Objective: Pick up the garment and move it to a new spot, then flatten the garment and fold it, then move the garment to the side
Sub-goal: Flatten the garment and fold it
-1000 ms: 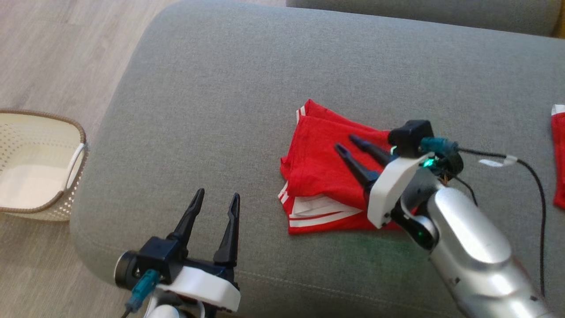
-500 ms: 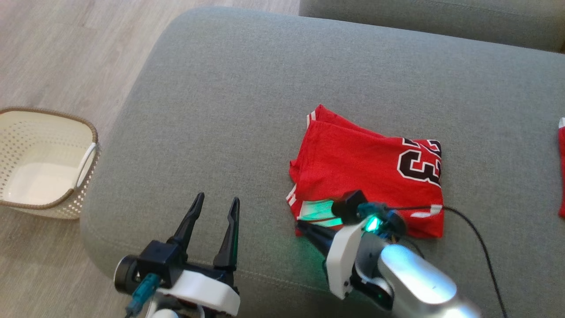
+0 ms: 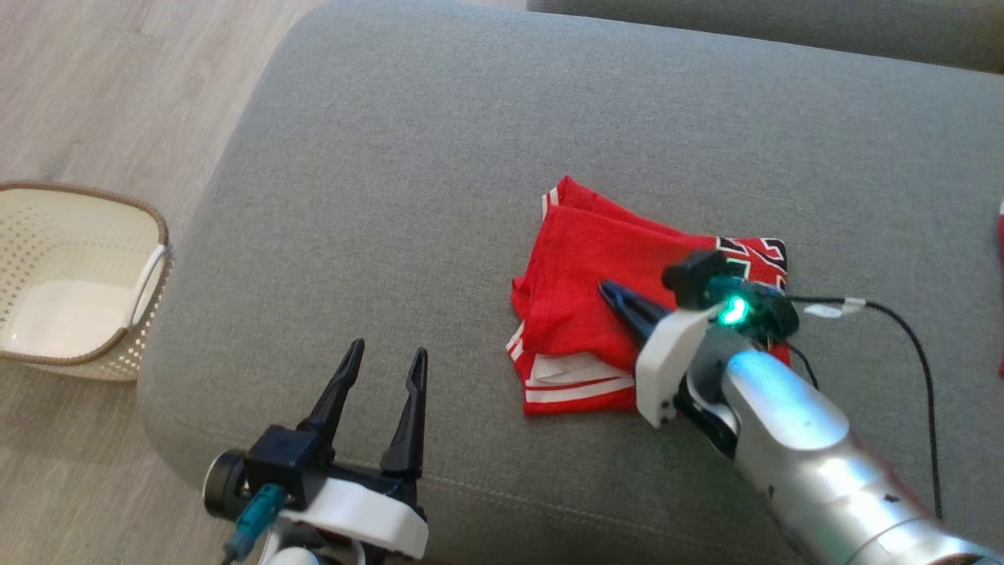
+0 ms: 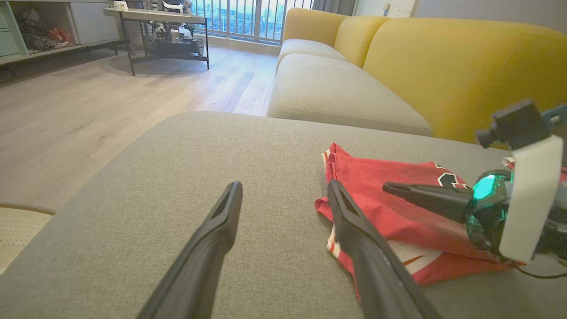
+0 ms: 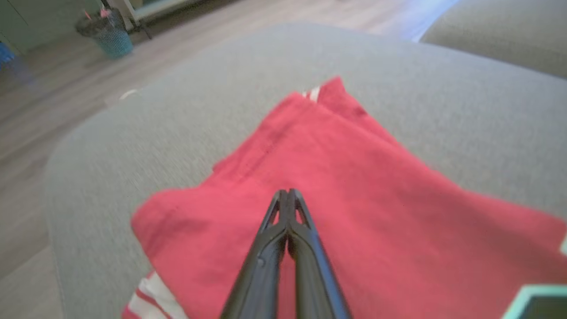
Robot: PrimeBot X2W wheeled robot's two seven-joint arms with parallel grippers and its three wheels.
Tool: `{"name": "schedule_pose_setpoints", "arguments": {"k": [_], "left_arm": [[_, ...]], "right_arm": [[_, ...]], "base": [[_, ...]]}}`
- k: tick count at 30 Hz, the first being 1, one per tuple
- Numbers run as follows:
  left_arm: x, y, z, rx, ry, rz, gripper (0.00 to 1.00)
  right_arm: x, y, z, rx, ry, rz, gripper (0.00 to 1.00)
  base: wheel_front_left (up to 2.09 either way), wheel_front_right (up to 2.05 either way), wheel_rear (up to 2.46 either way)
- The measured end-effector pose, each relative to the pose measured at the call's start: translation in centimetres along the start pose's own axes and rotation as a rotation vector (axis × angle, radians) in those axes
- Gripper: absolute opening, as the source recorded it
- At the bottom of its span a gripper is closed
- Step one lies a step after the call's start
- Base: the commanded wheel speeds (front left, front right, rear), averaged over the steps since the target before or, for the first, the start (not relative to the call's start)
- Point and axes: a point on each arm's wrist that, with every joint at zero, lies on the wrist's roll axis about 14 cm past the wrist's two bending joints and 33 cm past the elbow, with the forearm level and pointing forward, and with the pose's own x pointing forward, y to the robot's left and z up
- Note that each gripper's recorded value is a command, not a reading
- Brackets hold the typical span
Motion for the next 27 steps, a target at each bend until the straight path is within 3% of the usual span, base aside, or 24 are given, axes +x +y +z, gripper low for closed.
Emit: {"name": "schedule_pose_setpoints", "arguments": {"k": [4, 12, 18, 21, 22, 23, 24, 27], "left_arm": [[-0.1, 0.1, -0.1, 0.001, 0.002, 0.000, 1.00], [0.0, 0.0, -0.1, -0.001, 0.002, -0.002, 1.00], [0.3, -0.6, 0.2, -0.005, -0.009, -0.023, 1.00], [0.4, -0.8, 0.4, -0.006, -0.018, -0.026, 1.00], [0.5, -0.9, 0.7, -0.008, -0.030, -0.025, 1.00], [0.4, -0.9, 0.8, -0.011, -0.034, -0.025, 1.00], [0.3, -0.9, 0.8, -0.012, -0.034, -0.022, 1.00], [0.0, -0.8, 0.8, -0.028, -0.035, -0.016, 1.00]], "right_arm": [[-0.4, 0.7, -3.3, -0.025, 0.114, 0.021, 0.00], [-1.2, 6.2, -5.2, 0.017, 0.170, 0.172, 0.00], [-2.9, 10.6, -5.5, 0.108, 0.170, 0.278, 0.00], [-3.0, 9.8, -4.0, 0.143, 0.086, 0.244, 0.00], [-3.1, 8.2, -2.3, 0.160, 0.003, 0.192, 0.27], [-3.2, 7.3, -1.6, 0.162, -0.031, 0.162, 0.74], [-3.4, 6.2, -0.7, 0.163, -0.066, 0.130, 1.00], [-4.7, 2.6, 1.7, 0.194, -0.170, 0.015, 1.00]], "base": [[0.00, 0.00, 0.00], [0.00, 0.00, 0.00], [0.00, 0.00, 0.00], [0.00, 0.00, 0.00], [0.00, 0.00, 0.00], [0.00, 0.00, 0.00], [0.00, 0.00, 0.00], [0.00, 0.00, 0.00]]}}
